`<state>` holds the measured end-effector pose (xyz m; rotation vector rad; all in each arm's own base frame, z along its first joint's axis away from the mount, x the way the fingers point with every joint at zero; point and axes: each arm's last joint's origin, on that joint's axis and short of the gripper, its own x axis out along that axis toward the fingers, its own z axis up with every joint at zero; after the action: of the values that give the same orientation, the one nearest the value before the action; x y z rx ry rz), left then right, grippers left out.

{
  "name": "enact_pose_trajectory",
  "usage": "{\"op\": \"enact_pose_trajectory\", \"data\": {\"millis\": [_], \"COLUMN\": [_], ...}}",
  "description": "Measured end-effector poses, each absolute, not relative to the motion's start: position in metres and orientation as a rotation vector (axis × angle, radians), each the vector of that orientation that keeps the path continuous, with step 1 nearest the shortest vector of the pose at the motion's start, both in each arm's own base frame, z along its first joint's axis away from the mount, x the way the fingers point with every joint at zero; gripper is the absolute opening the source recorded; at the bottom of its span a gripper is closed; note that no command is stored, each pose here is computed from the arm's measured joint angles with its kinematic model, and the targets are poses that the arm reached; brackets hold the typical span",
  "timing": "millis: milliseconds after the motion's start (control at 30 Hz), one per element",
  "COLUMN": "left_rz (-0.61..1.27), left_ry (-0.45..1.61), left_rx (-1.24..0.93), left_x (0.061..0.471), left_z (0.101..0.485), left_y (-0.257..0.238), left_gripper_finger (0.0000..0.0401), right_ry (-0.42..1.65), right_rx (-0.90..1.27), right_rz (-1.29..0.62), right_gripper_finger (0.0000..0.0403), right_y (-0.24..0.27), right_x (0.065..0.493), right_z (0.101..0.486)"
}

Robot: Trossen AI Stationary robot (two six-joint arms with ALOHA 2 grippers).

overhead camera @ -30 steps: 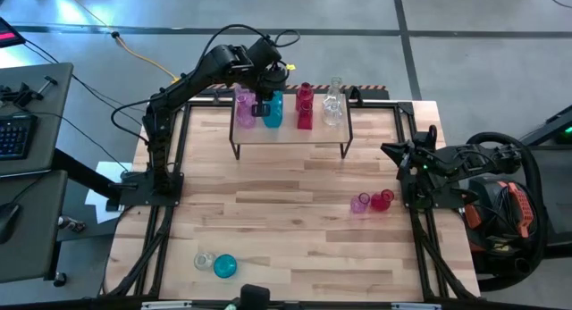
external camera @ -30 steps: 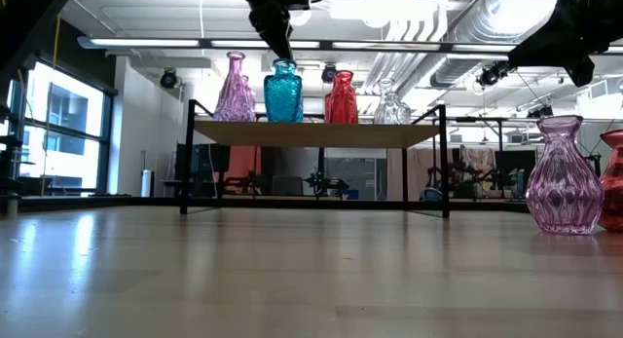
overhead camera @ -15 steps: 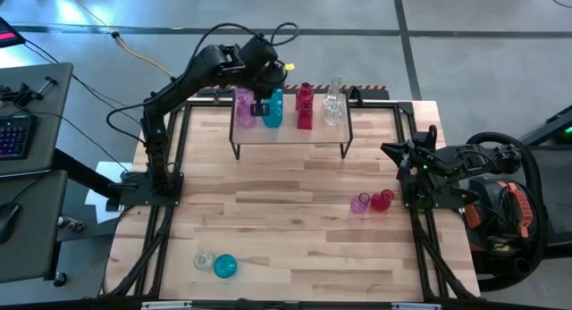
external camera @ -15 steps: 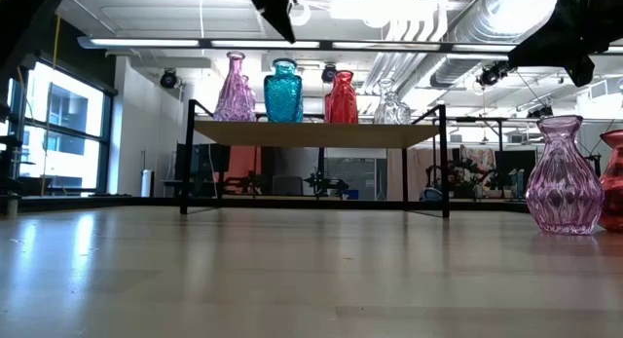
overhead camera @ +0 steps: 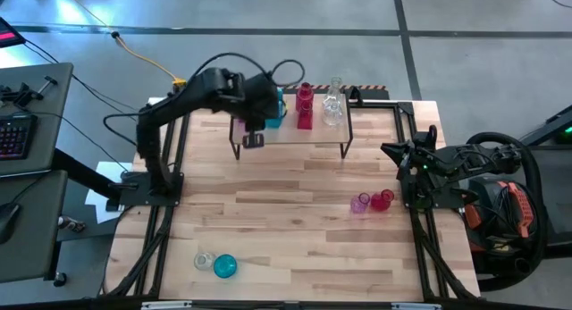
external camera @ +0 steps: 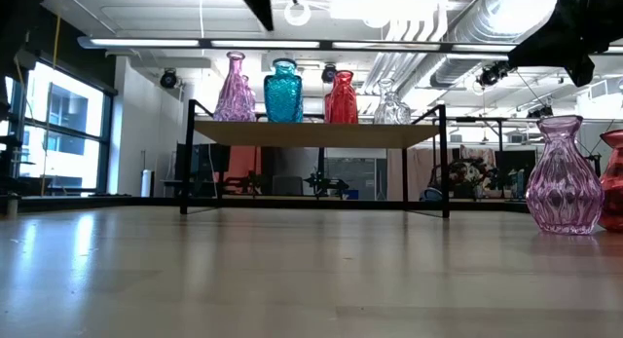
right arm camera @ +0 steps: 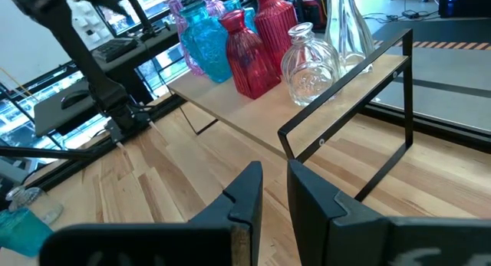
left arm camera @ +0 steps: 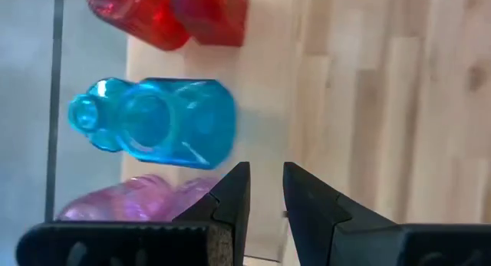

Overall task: Sort vases onto shelf
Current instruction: Put the transparent vase on the shelf aligned with the other transparent vases

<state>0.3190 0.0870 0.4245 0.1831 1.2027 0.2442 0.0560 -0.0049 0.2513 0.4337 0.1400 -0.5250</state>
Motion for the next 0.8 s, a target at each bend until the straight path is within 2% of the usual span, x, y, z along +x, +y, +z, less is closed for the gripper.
{"op": "enact_pose_trajectory", "data": {"millis": [233, 500, 800], "left_rz": [0.239, 0.239, 0.222], "left_ry": [1.249, 1.326, 1.314], "left_rx": [0.085, 0.009, -0.106], "left_x": [0.303, 0.265, 0.212], "left_z": [0.410, 0.387, 0.376], "left_y": [0.045, -0.002, -0.053], "left_gripper_finger": [0.0071, 0.0071, 0.0071], "right_ry": [0.140, 0.140, 0.141], "right_rx": [0.434, 0.434, 0.434], "right_rz": [-0.525, -0.524, -0.523], "right_gripper_finger": [0.0044, 0.0044, 0.0044], "right_y": [-0.005, -0.005, -0.005], "right_x": [0.056, 0.056, 0.056], "right_z": [0.251, 0.251, 0.251]}}
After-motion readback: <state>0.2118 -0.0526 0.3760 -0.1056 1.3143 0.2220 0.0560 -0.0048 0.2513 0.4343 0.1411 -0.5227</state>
